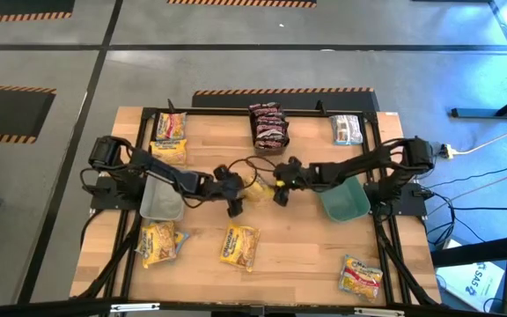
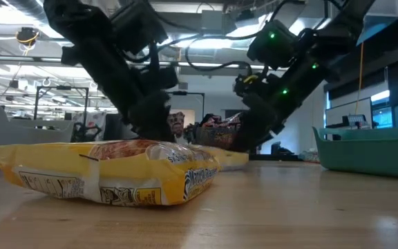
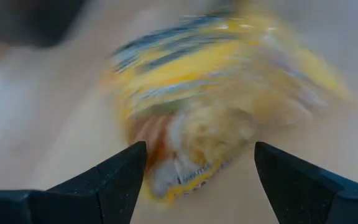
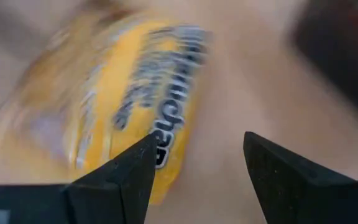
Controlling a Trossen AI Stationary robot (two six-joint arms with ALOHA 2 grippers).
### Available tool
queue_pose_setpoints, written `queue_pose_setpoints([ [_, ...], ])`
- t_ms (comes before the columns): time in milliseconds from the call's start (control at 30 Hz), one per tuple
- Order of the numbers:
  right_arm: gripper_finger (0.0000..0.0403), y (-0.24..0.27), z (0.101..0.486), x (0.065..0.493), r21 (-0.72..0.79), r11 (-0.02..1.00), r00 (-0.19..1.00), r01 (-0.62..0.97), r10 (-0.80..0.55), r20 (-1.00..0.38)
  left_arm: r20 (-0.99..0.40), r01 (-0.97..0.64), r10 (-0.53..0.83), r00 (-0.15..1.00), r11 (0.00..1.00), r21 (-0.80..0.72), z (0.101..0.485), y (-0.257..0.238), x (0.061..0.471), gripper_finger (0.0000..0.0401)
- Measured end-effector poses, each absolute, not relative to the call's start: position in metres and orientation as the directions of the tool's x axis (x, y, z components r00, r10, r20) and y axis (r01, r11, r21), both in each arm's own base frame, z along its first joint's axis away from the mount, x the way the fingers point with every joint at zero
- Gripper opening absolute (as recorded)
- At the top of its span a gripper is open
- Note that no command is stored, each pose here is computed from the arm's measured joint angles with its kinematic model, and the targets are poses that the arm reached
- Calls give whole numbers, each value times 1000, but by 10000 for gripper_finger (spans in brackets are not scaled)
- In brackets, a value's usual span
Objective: Sort Maruchan noodles
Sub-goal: Put the yellow noodle pack into the blue bin
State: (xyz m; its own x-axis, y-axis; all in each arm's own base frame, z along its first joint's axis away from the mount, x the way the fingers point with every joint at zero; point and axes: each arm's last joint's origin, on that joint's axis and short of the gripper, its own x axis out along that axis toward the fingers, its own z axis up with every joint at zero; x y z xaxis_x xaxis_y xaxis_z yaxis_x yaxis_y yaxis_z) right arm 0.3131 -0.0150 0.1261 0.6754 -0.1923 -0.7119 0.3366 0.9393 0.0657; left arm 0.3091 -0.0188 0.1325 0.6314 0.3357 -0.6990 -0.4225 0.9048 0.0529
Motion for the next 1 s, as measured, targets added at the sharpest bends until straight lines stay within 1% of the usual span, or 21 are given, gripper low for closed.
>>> queue_pose_setpoints([
  [67,225,-3,126,314,103,953,688,285,-129,-715,-705,-457,378,599,885,87,131,-15,307,294],
  [167,225,15,129,314,150,968,706,201,-37,-707,-705,-459,377,601,885,82,133,-15,306,294],
  [300,225,27,153,313,190,968,749,165,2,-662,-710,-442,350,610,895,62,148,-20,302,294],
  [333,225,25,160,312,206,963,765,174,0,-644,-712,-437,346,611,897,61,152,-22,300,294],
  [433,225,12,173,308,260,941,783,215,-7,-622,-685,-406,300,664,914,6,166,-33,300,294],
  [533,225,-5,173,306,371,906,773,204,84,-629,-647,-358,249,721,933,-41,173,-42,302,294],
  [600,225,-15,170,308,418,889,771,186,131,-623,-622,-330,243,744,943,-27,174,-44,304,294],
  [700,226,-25,165,309,444,872,763,205,142,-630,-608,-312,252,753,950,7,165,-41,308,294],
  [800,239,-29,158,310,450,864,749,225,142,-647,-617,-333,276,737,943,24,154,-34,311,294],
  [900,268,-29,148,313,468,847,741,250,144,-656,-669,-351,296,682,935,56,135,-27,309,294],
  [1000,296,-31,140,315,479,839,730,259,155,-666,-696,-358,294,655,932,57,124,-24,307,294],
])
